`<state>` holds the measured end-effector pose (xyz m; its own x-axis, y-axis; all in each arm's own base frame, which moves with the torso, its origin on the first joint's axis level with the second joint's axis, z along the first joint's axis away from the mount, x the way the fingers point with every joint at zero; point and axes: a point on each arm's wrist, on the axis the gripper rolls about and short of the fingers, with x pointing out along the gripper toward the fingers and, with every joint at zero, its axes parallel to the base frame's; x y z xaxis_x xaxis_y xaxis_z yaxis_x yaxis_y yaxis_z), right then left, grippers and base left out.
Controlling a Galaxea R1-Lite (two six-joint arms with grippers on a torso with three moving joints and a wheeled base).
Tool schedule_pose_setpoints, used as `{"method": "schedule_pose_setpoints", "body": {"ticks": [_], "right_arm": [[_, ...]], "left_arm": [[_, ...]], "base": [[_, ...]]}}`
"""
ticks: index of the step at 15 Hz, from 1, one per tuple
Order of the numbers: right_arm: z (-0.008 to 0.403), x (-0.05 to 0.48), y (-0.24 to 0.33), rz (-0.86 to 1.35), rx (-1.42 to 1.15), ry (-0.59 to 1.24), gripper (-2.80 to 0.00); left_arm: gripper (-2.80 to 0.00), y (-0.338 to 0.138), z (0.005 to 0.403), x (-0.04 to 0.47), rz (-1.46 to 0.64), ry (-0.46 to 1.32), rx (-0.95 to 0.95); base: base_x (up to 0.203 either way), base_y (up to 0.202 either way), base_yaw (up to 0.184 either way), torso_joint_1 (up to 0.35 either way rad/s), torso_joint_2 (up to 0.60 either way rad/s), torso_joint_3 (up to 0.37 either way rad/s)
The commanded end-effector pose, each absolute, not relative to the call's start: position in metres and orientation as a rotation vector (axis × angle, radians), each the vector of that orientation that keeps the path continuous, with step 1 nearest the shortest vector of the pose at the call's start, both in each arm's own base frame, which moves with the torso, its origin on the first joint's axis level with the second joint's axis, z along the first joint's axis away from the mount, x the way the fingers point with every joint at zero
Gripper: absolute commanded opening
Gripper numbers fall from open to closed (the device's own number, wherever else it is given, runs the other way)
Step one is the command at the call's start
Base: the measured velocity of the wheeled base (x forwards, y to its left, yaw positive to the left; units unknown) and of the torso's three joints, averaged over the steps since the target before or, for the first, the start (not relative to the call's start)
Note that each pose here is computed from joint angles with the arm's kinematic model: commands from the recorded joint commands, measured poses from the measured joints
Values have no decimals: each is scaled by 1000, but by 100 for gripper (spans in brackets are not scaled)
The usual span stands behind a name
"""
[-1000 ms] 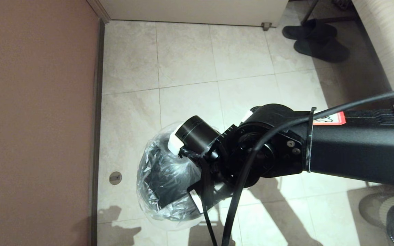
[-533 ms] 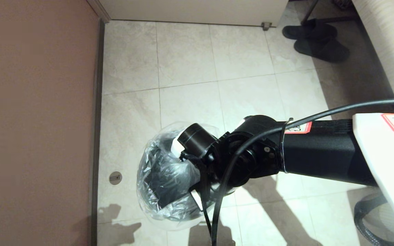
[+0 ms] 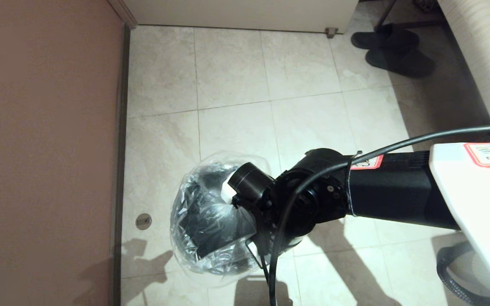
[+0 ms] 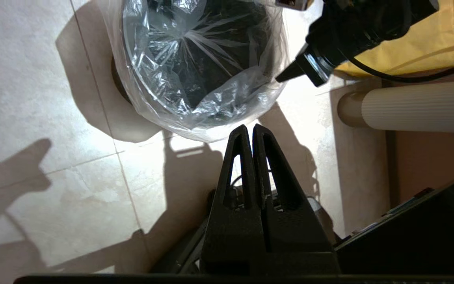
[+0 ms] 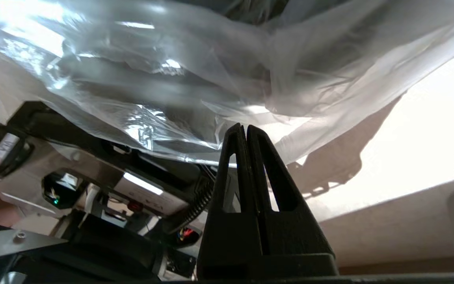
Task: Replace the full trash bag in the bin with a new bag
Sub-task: Put the new garbage bag on the trash can
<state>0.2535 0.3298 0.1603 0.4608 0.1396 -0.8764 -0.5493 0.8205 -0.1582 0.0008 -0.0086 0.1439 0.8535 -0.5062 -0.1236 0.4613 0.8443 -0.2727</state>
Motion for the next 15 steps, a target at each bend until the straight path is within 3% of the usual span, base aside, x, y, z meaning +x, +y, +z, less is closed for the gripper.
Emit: {"method": "schedule_pose_setpoints", "body": {"ticks": [1,15], "right_arm": [[156,251,328,430,-472,1035,-280],[109,252,349,412,-411,1078,-280]], "left_arm": [[-280,-10,145,9,-508,236,-223],[-280,-12,142,26,-505,237,-198]], "base": [[0,0,0,0,0,0],[0,0,0,0,0,0]]}}
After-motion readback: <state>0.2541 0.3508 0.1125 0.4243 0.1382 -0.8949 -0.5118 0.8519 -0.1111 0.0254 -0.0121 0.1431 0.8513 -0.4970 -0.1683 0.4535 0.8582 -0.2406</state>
